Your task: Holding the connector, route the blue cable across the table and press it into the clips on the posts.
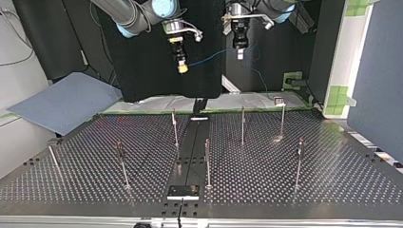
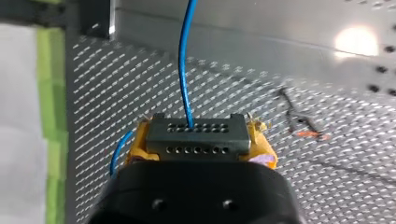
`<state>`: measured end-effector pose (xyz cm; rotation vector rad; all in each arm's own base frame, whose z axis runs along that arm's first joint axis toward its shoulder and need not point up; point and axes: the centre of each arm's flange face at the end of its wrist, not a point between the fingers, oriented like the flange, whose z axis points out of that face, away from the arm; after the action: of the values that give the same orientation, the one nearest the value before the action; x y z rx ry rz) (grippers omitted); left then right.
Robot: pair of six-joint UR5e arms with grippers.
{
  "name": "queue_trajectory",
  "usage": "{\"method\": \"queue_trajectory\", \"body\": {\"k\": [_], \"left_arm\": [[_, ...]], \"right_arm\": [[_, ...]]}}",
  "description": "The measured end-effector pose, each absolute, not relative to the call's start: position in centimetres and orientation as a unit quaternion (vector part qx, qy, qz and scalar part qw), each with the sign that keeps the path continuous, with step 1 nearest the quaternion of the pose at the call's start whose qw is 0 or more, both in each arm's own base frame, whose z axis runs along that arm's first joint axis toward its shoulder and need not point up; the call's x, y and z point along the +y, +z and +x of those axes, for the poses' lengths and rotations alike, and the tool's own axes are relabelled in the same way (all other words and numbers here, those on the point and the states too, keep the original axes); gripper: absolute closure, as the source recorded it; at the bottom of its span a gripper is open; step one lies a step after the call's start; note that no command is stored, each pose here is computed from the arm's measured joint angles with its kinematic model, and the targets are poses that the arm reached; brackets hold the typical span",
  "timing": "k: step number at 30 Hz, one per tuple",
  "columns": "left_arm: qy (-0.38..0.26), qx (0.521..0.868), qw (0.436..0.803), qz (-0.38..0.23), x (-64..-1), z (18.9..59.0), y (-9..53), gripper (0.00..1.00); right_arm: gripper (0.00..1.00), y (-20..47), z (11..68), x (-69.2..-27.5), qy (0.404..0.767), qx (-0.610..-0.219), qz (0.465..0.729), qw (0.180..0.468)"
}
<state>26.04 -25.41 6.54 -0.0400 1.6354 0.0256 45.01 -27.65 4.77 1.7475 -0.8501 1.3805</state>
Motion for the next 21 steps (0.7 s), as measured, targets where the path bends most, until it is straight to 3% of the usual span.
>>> {"method": "queue_trajectory", "body": {"k": [12,21], "left_arm": [[0.018,0.738,0.674,-0.012,-24.67,24.83,6.02,1.00],[0.007,0.733,0.680,-0.012,-25.10,25.02,6.33,1.00]], "right_arm": [[1.00,3.86,44.00,-26.87,0.497,-0.340,0.711,0.363],[1.00,3.96,44.04,-26.66,0.495,-0.337,0.715,0.361]]}}
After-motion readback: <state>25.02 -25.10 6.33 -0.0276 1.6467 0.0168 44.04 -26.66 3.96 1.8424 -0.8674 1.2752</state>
